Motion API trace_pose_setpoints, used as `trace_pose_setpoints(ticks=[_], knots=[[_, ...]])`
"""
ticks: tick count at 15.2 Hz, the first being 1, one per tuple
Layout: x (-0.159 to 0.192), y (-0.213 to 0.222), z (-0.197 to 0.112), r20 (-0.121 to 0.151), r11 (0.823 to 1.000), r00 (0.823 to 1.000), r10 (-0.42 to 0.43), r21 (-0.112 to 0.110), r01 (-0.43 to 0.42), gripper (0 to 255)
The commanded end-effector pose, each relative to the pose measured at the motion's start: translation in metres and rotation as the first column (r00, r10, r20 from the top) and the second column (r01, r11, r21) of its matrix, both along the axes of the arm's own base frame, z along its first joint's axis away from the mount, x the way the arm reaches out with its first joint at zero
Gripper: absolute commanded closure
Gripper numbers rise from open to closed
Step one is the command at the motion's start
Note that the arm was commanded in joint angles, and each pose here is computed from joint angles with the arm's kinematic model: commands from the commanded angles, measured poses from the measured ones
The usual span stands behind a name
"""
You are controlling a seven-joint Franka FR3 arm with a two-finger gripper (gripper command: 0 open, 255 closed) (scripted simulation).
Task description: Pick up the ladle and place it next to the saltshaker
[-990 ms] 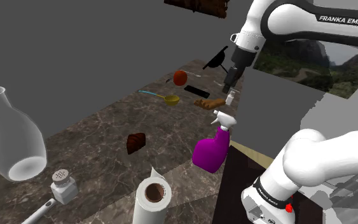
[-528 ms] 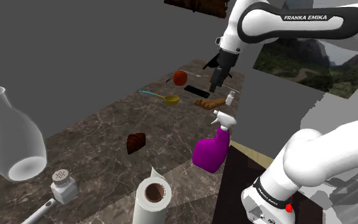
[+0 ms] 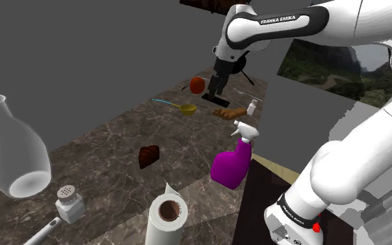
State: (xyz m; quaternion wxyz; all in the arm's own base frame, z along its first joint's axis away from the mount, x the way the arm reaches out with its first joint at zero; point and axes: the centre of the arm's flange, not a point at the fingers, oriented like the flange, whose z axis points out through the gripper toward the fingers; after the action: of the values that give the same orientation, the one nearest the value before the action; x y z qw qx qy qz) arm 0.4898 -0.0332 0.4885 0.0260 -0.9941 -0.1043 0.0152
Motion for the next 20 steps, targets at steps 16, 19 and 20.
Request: trace_pose_setpoints(ticks=[16,19,20], knots=[[0.208,0.003,-0.118,-0.08,0.99,0.991,0.104,0.106,-0.095,0],[0.206,0.005,-0.134,-0.08,0.99,0.991,0.104,0.106,-0.095,0],[0.205,0.006,-0.139,-0.08,0.99,0.991,0.104,0.106,-0.095,0]])
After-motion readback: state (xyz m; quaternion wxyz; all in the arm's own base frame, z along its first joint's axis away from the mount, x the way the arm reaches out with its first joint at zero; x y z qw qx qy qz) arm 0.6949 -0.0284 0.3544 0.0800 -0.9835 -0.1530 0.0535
